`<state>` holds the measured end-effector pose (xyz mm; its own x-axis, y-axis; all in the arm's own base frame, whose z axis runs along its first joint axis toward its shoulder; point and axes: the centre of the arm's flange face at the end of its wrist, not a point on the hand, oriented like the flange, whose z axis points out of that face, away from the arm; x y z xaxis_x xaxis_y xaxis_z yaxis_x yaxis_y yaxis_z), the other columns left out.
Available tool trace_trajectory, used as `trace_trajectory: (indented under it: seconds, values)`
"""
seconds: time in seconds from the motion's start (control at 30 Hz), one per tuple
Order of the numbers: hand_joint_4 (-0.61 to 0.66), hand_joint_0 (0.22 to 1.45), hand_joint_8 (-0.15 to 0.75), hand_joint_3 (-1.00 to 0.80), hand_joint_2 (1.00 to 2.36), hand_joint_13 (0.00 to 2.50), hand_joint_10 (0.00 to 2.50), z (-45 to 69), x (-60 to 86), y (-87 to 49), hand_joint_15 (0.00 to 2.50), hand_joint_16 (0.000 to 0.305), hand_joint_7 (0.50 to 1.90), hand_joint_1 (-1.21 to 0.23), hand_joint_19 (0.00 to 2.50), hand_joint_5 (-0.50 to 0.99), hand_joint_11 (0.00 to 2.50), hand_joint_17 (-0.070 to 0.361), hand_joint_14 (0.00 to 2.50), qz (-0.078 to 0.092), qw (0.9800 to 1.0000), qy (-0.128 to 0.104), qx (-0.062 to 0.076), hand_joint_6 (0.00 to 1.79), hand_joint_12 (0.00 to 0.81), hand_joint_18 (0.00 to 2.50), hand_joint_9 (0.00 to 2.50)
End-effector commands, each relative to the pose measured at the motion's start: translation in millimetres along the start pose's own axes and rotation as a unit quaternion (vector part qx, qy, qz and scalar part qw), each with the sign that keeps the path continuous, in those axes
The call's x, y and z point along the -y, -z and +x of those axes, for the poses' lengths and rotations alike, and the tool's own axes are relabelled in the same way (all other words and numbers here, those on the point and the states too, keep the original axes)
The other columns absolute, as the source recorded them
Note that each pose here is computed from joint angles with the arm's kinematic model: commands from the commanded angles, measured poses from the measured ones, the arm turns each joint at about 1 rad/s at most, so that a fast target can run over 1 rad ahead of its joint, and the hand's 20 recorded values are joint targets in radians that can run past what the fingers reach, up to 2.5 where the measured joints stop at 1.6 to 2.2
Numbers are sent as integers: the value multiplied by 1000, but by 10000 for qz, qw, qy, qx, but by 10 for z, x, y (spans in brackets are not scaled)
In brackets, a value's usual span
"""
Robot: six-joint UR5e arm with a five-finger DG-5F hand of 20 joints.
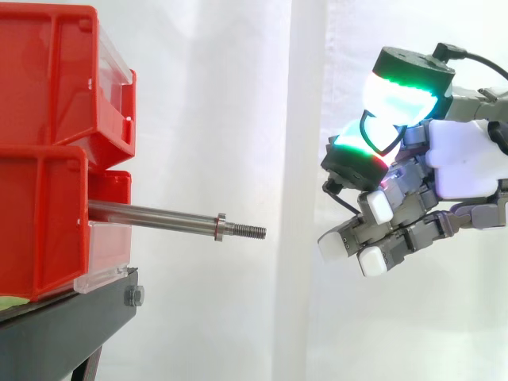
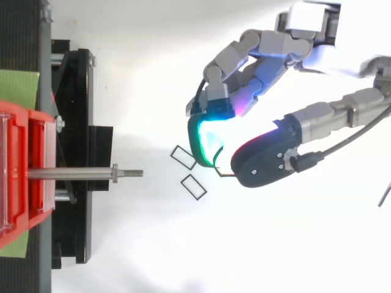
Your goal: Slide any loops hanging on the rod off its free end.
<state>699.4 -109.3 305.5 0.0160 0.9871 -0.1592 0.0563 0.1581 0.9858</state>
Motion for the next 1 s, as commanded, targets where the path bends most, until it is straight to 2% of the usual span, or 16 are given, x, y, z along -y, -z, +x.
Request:
trace_trajectory:
  seconds: [0.0, 0.97]
  values:
    - [-39, 576, 274, -10, 1012, 565, 18, 0, 1, -5, 246, 58, 1080, -810, 318, -104, 489, 131, 10, -11, 10000, -1, 9, 914, 387, 581, 894]
    - [-1, 568, 281, -36, 1011, 588, 18, -2, -8, -1, 244, 61, 1010, -772, 304, -110, 495, 136, 10, -11, 10000, 7, 9, 924, 399, 617, 907]
